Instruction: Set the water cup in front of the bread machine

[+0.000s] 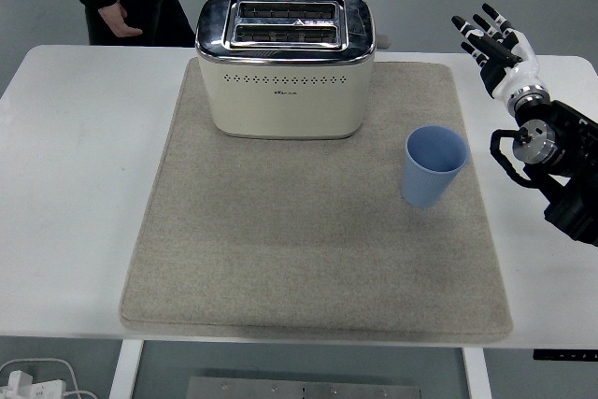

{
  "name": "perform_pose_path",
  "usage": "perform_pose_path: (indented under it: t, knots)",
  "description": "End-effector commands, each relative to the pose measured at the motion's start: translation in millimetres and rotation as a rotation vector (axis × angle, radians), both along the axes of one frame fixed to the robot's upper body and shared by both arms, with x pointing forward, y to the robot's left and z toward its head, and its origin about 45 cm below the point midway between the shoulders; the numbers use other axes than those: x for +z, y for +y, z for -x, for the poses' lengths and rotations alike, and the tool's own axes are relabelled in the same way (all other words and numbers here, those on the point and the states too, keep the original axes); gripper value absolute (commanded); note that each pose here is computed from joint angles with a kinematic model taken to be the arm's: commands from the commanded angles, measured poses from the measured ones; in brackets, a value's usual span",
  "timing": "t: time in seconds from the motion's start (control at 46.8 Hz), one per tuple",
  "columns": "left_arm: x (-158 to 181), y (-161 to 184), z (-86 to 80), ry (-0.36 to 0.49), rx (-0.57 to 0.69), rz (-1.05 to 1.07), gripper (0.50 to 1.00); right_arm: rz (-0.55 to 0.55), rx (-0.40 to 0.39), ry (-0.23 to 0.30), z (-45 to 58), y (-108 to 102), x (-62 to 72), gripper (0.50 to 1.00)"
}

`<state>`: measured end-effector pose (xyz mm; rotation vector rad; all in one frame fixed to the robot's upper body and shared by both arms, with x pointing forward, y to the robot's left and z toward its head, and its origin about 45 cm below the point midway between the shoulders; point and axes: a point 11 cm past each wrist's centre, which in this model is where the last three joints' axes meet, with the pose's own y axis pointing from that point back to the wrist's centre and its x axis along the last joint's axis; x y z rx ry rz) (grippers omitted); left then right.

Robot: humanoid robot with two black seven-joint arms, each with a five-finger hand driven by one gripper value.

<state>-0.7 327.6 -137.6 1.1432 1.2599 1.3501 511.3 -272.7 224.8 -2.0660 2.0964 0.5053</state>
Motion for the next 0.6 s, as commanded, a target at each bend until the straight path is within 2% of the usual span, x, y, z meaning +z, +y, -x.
perform_pose_path:
  t: [0.0, 0.577]
  knots:
    - [0.0, 0.3, -0.5, -0.001, 0.001, -0.001, 1.0, 0.0, 0.0, 0.0, -0.1, 0.0, 0.2, 0.926]
    - [0.1, 0.8, -0.3, 0.0, -0.001, -0.003, 1.0, -0.005, 0.015, -0.002, 0.7, 2.5, -0.8, 0.926]
